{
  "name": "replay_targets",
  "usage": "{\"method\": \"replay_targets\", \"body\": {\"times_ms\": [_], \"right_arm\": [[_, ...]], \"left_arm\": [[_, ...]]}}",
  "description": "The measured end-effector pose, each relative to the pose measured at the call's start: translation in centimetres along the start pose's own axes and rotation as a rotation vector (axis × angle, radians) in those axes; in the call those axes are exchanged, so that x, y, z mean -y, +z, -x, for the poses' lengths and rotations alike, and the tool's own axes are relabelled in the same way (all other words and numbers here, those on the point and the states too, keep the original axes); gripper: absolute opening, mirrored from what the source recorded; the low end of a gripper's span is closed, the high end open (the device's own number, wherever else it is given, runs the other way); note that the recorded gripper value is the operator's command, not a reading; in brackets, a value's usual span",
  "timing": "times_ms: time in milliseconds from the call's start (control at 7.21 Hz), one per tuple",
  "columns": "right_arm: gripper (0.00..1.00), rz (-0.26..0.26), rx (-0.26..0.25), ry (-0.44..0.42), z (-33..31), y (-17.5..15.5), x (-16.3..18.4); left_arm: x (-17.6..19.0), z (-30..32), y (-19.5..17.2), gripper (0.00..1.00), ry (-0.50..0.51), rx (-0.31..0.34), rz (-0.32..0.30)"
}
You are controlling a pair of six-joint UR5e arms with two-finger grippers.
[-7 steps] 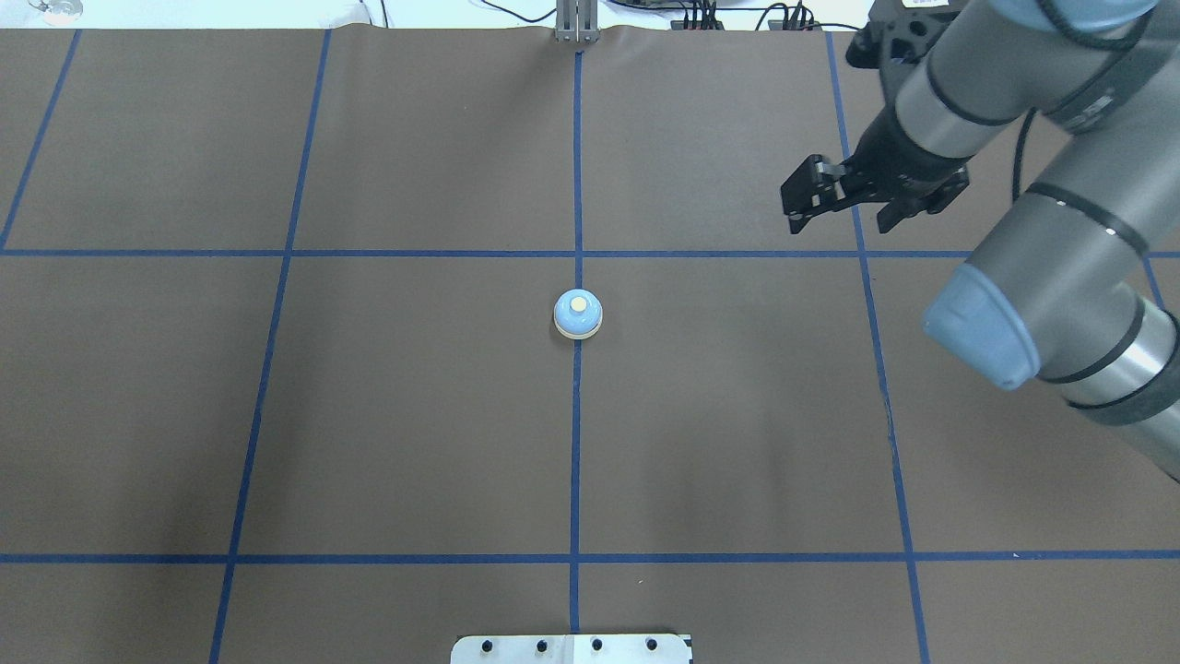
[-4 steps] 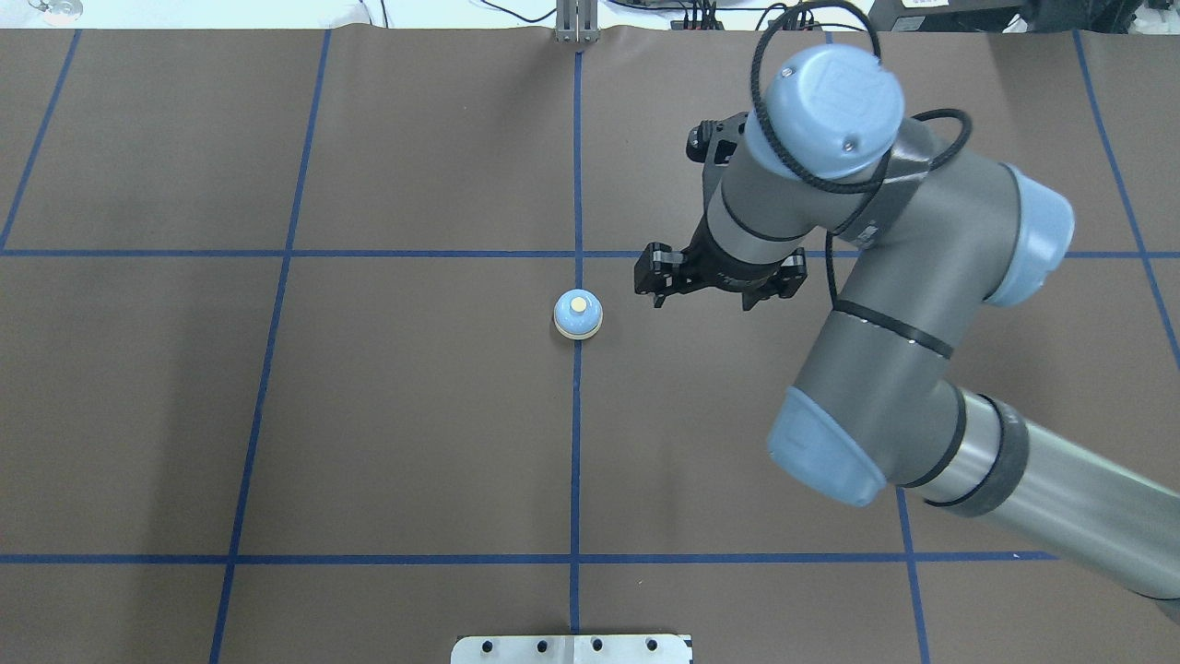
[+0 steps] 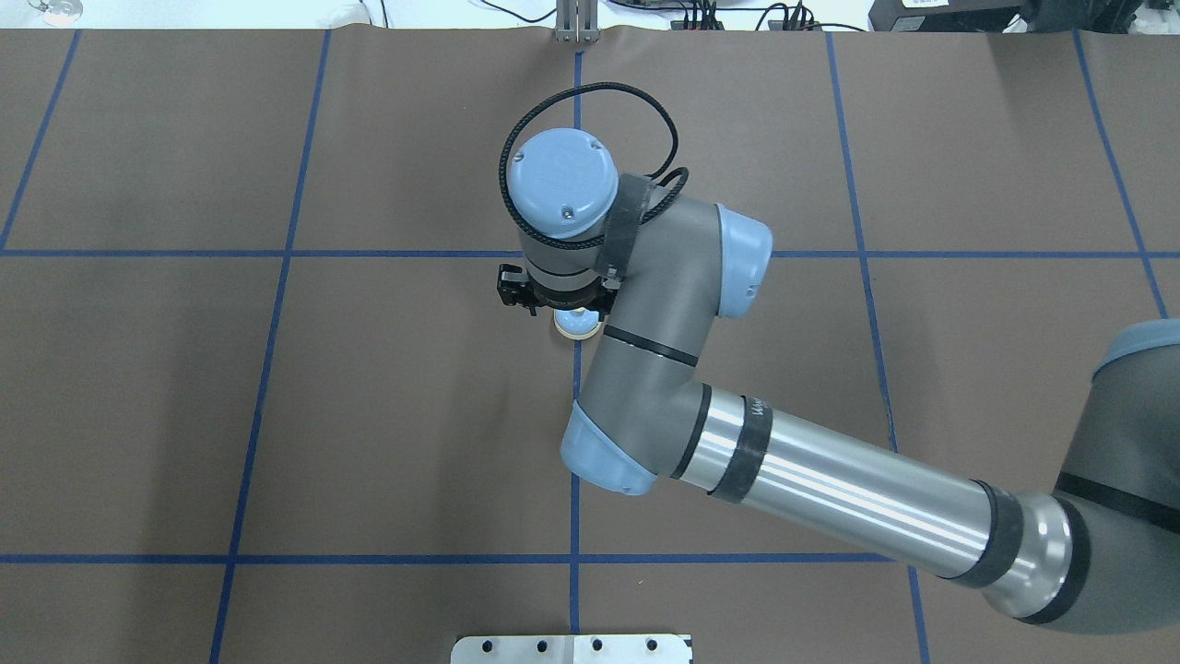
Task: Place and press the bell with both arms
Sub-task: 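Press down on the bell top with the closed right gripper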
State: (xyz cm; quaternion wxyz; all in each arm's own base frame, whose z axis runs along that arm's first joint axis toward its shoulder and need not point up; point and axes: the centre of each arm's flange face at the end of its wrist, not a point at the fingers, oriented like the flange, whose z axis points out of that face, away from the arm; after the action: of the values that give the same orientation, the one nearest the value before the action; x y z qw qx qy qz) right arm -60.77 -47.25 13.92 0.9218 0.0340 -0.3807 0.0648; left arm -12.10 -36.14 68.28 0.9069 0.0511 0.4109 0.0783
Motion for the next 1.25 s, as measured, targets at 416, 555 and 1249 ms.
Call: {"method": "replay_targets", "body": {"times_ms": [416,555,1249], "right_arm": [[0.0,-0.009,-0.022,-0.039,0.9,2.0,0.8],[0.0,-0.013,-0.027,-0.053,0.6,2.1,1.3],[0.0,-0.021,-0.05,-0.065,-0.7,2.8,3.1]], "left_arm": [[-0.3,0.1,0.1,1.0,-0.005,-0.002,0.002],[-0.4,0.1,0.2,1.0,-0.007,-0.002,0.004],[-0.4,0.1,0.2,1.0,-0.008,-0.001,0.004]]}}
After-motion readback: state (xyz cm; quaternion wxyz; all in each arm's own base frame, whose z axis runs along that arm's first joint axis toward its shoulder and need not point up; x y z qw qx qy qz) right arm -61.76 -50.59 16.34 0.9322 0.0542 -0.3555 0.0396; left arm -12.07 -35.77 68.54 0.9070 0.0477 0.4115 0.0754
